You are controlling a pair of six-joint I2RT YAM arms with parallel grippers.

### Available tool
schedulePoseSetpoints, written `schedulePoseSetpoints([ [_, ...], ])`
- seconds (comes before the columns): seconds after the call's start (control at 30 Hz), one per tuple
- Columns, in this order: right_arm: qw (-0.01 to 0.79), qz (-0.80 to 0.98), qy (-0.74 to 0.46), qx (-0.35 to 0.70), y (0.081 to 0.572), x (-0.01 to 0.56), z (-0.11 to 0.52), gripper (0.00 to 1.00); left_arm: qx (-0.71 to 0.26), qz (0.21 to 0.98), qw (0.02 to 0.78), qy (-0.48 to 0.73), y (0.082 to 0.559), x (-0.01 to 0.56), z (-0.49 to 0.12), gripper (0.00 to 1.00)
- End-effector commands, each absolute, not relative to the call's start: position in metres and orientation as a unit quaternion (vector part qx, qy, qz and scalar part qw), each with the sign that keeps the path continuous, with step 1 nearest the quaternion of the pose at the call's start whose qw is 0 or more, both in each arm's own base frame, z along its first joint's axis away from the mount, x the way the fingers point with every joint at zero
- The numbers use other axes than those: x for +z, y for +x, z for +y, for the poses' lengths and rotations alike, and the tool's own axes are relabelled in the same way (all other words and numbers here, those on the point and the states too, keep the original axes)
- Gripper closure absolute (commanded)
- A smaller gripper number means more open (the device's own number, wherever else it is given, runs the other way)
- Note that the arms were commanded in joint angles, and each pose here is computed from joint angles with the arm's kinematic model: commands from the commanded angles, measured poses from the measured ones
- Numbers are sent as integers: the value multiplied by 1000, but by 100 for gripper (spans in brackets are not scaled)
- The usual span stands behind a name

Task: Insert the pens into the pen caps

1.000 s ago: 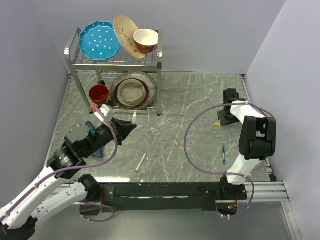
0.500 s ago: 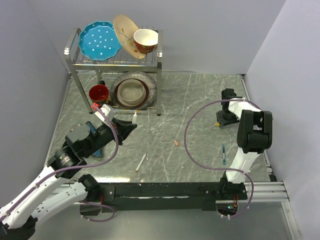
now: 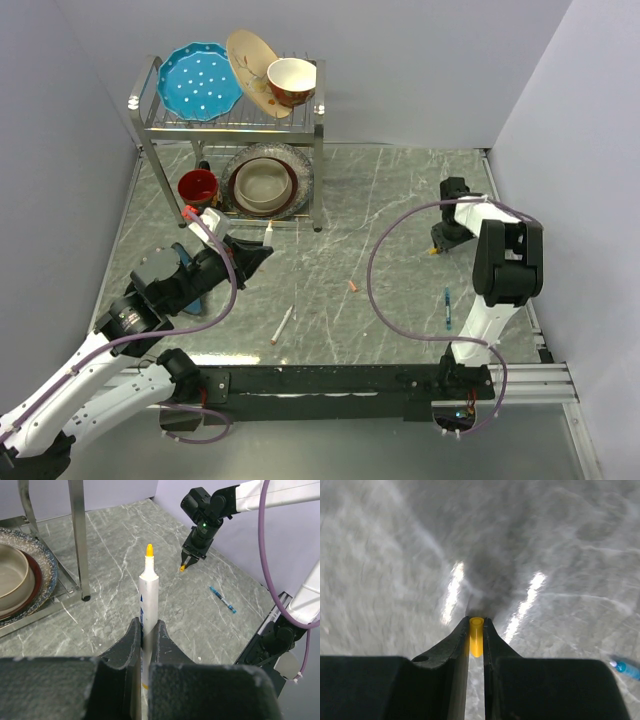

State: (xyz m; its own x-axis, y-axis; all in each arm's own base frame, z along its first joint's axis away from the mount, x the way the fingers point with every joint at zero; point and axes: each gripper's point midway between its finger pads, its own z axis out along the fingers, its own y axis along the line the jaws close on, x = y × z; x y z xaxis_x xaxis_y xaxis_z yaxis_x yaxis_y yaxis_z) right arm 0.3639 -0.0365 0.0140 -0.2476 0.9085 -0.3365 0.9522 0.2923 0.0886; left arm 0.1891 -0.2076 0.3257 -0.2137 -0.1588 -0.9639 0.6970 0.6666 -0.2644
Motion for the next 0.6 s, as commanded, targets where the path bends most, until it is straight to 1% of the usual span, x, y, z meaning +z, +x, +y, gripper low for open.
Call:
schedulePoseSetpoints([
  [0.0,194,850,490,-25,372,17,2,90,-358,682,608,192,190,332,-206,99],
  [0.13,213,896,390,-18,361,18,34,92,-367,681,605,186,188,334,-207,99],
  [0.27,239,913,330,3,345,23,56,92,-396,685,584,180,181,334,-213,99],
  [0.37,257,925,277,37,337,31,82,92,-421,691,562,171,174,329,-218,99],
  [0.43,264,929,249,66,333,36,97,94,-433,698,547,162,172,321,-221,99],
  [0.57,302,924,195,129,328,61,135,96,-463,705,516,147,165,303,-228,99],
])
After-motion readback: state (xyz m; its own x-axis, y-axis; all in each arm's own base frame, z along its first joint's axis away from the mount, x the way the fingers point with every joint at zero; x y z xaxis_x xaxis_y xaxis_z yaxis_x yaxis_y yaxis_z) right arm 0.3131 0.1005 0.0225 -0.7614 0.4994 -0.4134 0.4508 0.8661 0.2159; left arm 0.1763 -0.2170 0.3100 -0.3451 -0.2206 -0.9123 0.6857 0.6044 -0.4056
